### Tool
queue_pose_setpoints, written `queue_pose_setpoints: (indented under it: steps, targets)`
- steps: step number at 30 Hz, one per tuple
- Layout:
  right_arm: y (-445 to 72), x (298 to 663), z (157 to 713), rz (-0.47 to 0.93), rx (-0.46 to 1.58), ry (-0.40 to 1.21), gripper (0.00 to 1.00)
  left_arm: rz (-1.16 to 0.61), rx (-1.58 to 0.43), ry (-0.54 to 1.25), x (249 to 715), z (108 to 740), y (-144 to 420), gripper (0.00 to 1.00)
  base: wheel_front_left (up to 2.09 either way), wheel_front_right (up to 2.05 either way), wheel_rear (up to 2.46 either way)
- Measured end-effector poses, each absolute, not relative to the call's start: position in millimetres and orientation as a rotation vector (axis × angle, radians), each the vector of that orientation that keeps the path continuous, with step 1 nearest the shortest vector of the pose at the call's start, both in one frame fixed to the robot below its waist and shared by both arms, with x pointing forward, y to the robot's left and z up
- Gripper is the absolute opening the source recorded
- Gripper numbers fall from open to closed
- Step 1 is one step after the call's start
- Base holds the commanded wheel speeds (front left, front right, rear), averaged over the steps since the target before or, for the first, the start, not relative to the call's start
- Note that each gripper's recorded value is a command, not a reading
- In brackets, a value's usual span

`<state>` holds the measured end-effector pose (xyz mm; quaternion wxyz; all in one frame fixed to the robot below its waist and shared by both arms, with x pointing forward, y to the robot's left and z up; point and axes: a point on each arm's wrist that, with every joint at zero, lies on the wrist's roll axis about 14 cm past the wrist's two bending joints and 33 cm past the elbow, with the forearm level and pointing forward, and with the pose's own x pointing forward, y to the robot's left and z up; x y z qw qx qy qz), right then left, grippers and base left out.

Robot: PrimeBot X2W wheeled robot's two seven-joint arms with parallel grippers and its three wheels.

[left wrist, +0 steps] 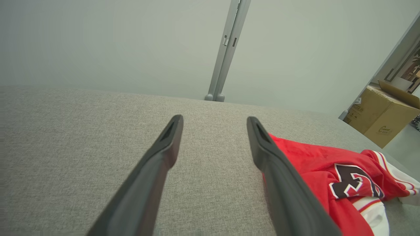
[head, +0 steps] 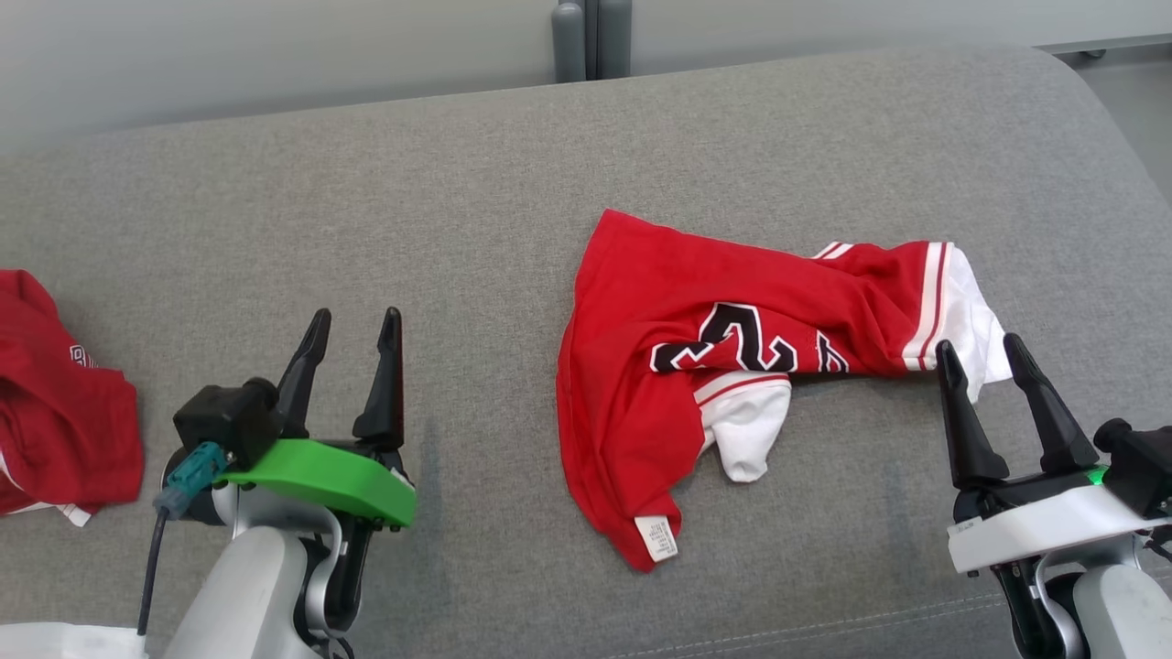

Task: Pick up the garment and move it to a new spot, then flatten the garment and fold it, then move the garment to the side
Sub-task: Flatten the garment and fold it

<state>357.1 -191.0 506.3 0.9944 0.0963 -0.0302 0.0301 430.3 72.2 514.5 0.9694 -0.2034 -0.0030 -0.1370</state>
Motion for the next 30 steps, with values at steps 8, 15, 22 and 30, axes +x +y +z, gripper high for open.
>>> queue_pose_setpoints:
  steps: [8,15,22,30]
  targets:
    - [-197,351,494,0.046,0.167,-0.019,1.00,-0.290,-0.421,-0.026,424,521,68,1.00,0.00,0.00,0.00]
    - [-203,349,492,0.018,0.169,-0.015,1.00,-0.308,-0.417,-0.029,425,521,64,1.00,0.00,0.00,0.00]
    - [-216,341,474,-0.022,0.147,0.046,1.00,-0.347,-0.413,-0.038,425,524,54,1.00,0.00,0.00,0.00]
    - [-224,350,461,-0.005,0.057,0.105,1.00,-0.419,-0.415,0.010,423,517,30,1.00,0.00,0.00,0.00]
